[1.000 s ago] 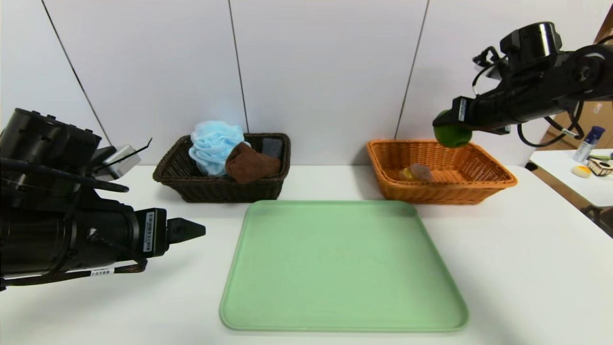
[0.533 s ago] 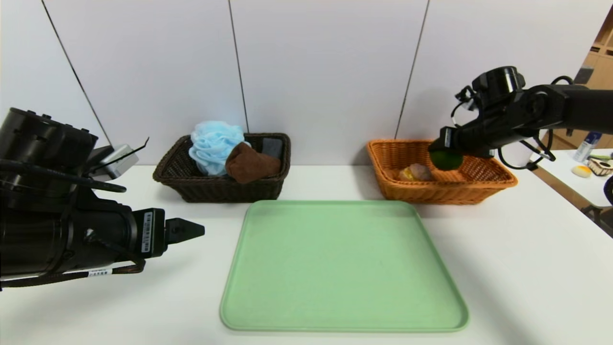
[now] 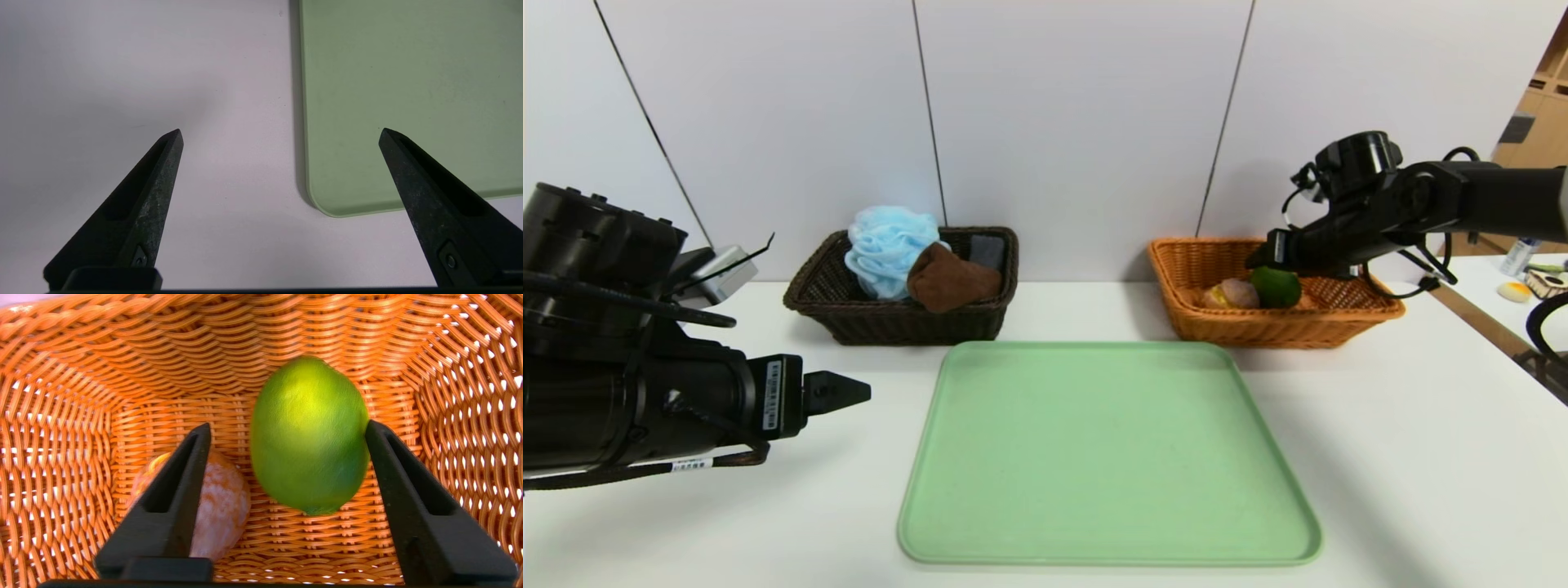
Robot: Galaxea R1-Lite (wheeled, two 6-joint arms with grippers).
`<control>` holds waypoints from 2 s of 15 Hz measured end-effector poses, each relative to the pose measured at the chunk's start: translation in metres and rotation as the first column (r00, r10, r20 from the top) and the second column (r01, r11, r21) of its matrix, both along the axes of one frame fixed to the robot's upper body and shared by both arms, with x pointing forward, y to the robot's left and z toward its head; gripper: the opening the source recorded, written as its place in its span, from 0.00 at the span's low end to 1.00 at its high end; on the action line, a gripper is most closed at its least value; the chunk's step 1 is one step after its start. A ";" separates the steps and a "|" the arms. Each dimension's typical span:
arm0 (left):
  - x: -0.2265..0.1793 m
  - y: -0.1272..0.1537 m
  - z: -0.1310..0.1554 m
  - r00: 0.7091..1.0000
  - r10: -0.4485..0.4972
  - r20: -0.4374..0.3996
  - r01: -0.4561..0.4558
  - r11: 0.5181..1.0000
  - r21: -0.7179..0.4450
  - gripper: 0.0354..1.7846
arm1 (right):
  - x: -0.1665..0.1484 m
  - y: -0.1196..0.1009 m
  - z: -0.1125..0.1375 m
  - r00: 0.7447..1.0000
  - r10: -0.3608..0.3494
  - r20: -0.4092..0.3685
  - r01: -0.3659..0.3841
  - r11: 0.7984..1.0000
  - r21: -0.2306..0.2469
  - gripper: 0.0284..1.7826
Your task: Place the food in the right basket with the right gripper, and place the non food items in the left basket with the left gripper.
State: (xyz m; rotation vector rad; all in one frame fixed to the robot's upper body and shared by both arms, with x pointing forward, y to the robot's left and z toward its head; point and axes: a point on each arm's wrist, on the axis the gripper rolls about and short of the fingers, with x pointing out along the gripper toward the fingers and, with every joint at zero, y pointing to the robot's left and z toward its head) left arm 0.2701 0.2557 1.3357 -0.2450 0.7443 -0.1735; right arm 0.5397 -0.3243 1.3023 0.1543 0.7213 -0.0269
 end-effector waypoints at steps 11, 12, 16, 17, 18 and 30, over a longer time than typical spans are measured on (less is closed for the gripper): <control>-0.013 0.019 0.059 0.978 0.082 0.192 -0.089 0.996 0.028 0.94 | -0.108 0.007 0.090 0.989 0.073 -0.126 -0.078 0.996 -0.038 0.90; -0.017 0.027 0.068 0.971 0.122 0.206 -0.130 0.991 0.027 0.94 | -0.132 0.008 0.104 0.987 0.081 -0.139 -0.087 0.995 -0.038 0.91; -0.040 0.063 0.089 0.913 0.317 0.257 -0.329 0.944 0.003 0.94 | -0.232 0.004 0.136 0.988 0.086 -0.129 -0.091 0.995 -0.034 0.93; -0.052 0.069 0.090 0.897 0.350 0.271 -0.362 0.932 -0.004 0.94 | -0.256 0.002 0.136 0.989 0.085 -0.124 -0.089 0.995 -0.033 0.93; -0.068 0.074 0.090 0.886 0.371 0.280 -0.384 0.923 -0.009 0.94 | -0.283 0.000 0.135 0.990 0.081 -0.113 -0.085 0.996 -0.032 0.94; -0.231 0.082 -0.029 0.743 0.398 0.538 -0.512 0.856 0.073 0.94 | -0.509 -0.015 0.013 0.872 0.073 0.483 0.012 0.985 -0.171 0.95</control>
